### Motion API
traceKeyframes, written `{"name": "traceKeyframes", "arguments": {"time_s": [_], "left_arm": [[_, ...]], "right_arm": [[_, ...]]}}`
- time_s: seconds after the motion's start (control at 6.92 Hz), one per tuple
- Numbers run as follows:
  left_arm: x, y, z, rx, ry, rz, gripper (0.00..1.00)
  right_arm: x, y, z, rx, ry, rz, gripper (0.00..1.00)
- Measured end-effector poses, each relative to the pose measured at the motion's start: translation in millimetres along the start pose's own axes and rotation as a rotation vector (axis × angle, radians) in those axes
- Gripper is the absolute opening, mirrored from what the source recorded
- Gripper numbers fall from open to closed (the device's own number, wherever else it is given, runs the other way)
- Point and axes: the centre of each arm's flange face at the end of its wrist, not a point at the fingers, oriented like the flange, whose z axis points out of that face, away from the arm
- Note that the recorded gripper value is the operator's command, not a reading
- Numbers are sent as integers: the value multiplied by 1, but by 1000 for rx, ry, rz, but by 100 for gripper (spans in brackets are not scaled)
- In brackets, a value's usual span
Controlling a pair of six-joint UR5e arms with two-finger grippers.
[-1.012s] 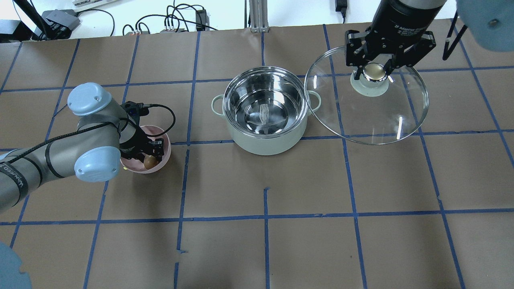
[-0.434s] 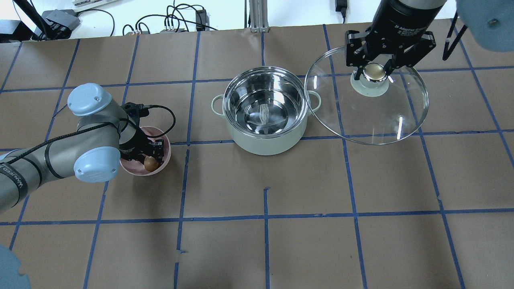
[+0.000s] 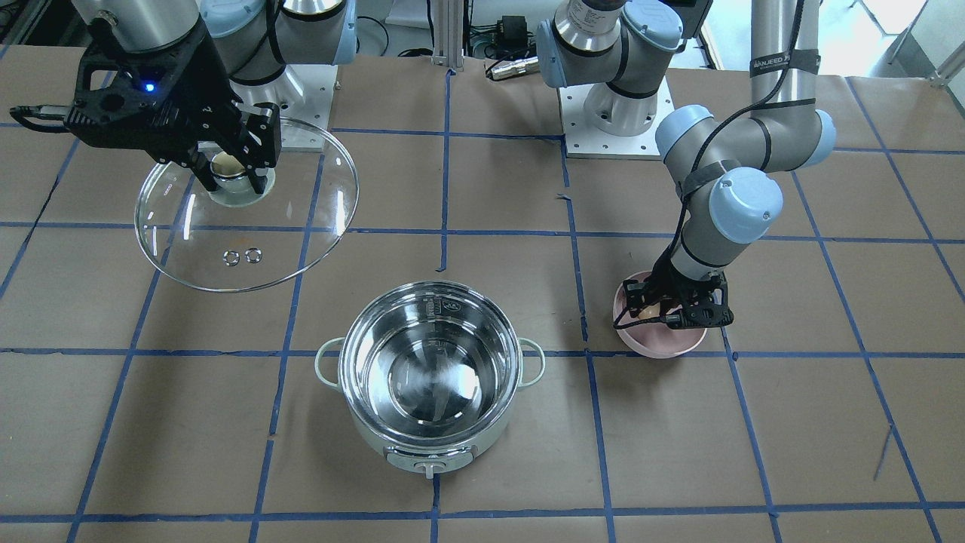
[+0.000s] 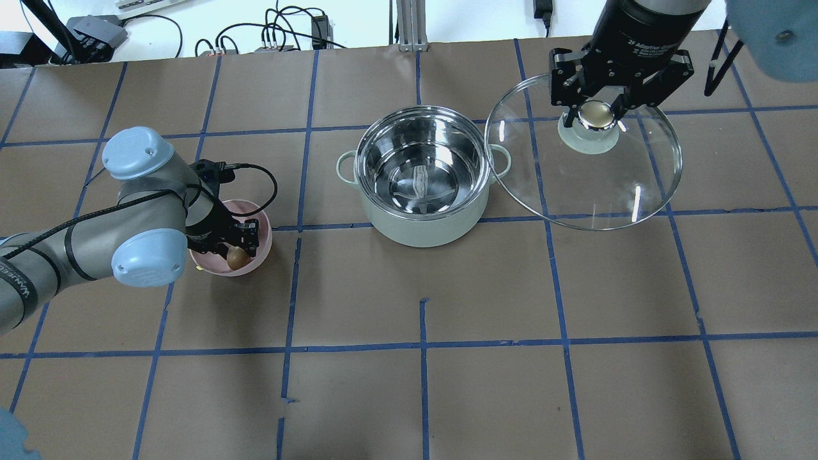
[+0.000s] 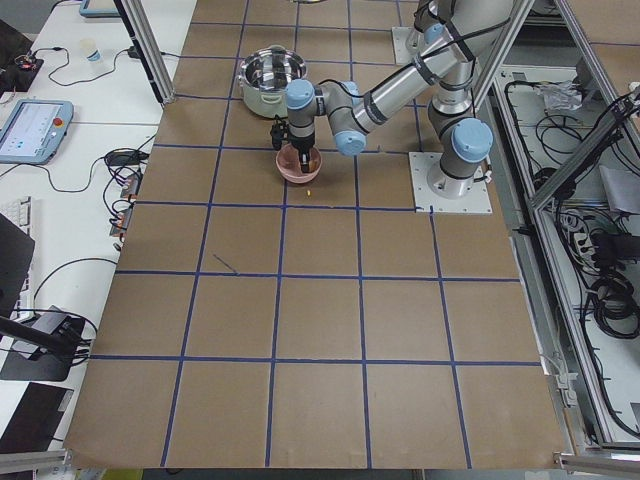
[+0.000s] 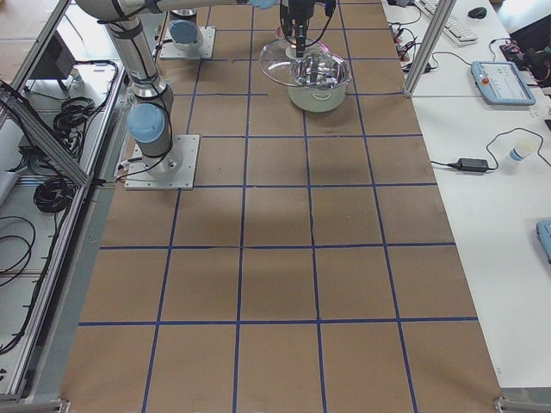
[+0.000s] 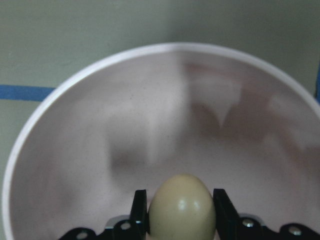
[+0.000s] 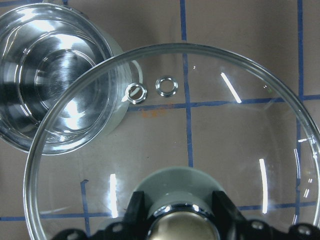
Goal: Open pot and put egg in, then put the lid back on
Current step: 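Close the left gripper on the egg and lift it from the bowl, then carry the egg with the left gripper over the open pot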
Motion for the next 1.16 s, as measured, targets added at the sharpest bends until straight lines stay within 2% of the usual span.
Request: {"name": "traceKeyframes", "arguments": {"time_s": [0.58,0.87,1.16], "left_arm": [[7,-21,-71,-38,15,-35,18],[43,-37,-115,9,47,-18,18],[106,-44,-152,68,54,13,18]], "right_arm": [[0,0,0,1,-1,0,3],[-1,1,0,1,0,-2,3],[-1,1,0,-1,0,-3,3]]}}
